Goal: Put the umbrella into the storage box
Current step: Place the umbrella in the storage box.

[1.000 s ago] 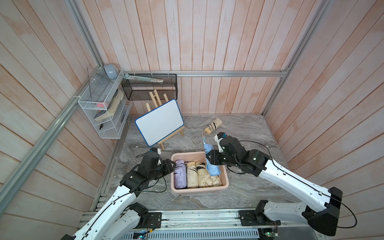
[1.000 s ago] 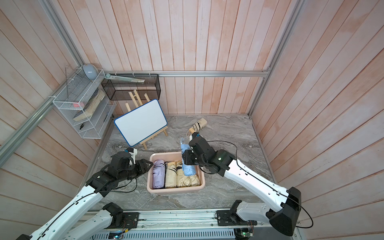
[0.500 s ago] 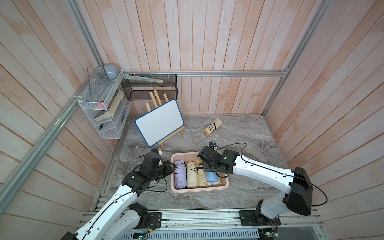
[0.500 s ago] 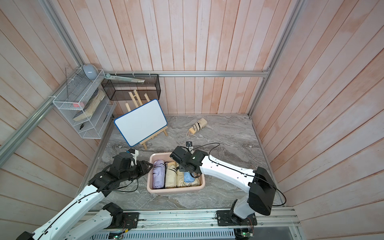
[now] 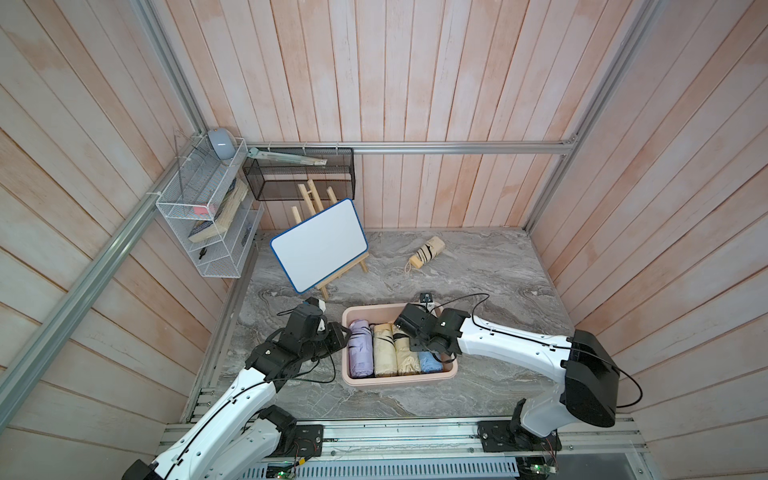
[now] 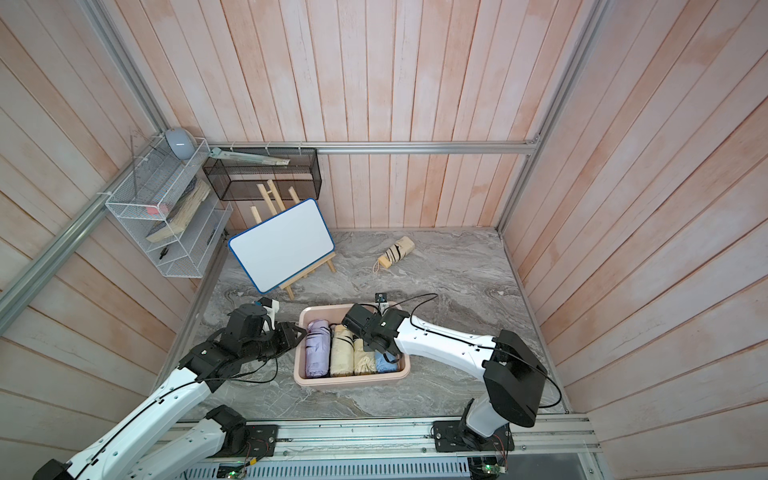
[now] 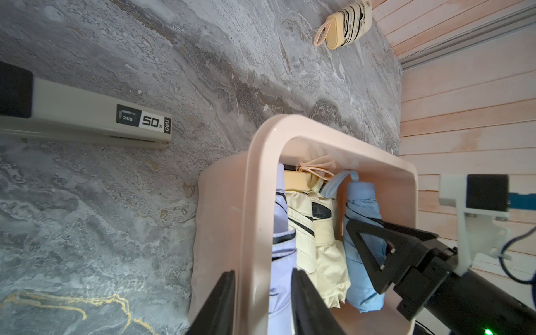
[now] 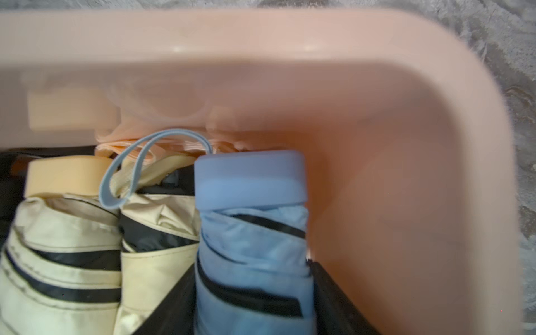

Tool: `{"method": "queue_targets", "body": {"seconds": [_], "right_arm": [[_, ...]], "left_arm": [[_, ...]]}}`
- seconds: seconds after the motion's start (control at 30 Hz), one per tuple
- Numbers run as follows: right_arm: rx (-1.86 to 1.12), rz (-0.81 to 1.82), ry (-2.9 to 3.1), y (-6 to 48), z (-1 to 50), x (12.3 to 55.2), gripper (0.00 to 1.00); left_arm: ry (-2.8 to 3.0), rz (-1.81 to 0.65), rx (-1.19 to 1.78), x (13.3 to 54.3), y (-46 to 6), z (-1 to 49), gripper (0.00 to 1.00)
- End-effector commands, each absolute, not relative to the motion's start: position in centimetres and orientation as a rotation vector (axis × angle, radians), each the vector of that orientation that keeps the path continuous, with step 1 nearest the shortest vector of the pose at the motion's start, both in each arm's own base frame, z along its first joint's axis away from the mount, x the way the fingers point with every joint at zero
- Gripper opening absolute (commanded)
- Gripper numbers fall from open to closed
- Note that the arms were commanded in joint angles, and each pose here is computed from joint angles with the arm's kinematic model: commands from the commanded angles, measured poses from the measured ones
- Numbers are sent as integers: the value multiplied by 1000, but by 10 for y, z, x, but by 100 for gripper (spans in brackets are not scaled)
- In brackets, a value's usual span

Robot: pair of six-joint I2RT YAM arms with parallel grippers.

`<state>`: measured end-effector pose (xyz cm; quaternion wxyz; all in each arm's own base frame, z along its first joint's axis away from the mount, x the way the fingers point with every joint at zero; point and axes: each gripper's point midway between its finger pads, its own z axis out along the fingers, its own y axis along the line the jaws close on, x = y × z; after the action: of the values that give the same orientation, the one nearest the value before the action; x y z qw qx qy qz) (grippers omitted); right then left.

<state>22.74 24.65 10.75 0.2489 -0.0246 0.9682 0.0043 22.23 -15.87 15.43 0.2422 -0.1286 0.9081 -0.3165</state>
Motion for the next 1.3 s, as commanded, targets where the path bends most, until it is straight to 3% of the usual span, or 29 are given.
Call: {"method": "queue_targets", "body": {"seconds": [0.0,0.27,0.53,0.87,1.27], "right_arm": [[-72,34,2558,250,130,239,71],[-118,208,2384,258,206,263,78],[-16,336,2235,215,254,332,77],[82,379,2208,166,235,422,77],[243,366,2207,131,176,542,81]], "left_arm": [[2486,-872,-327,223,-160,151,33],[2513,-852,-305,224,-161,148,24],[2555,-795,-296,221,-157,140,17],[2617,-702,-260,220,-151,132,10],[2652,-705,-170,211,-153,130,10]]}}
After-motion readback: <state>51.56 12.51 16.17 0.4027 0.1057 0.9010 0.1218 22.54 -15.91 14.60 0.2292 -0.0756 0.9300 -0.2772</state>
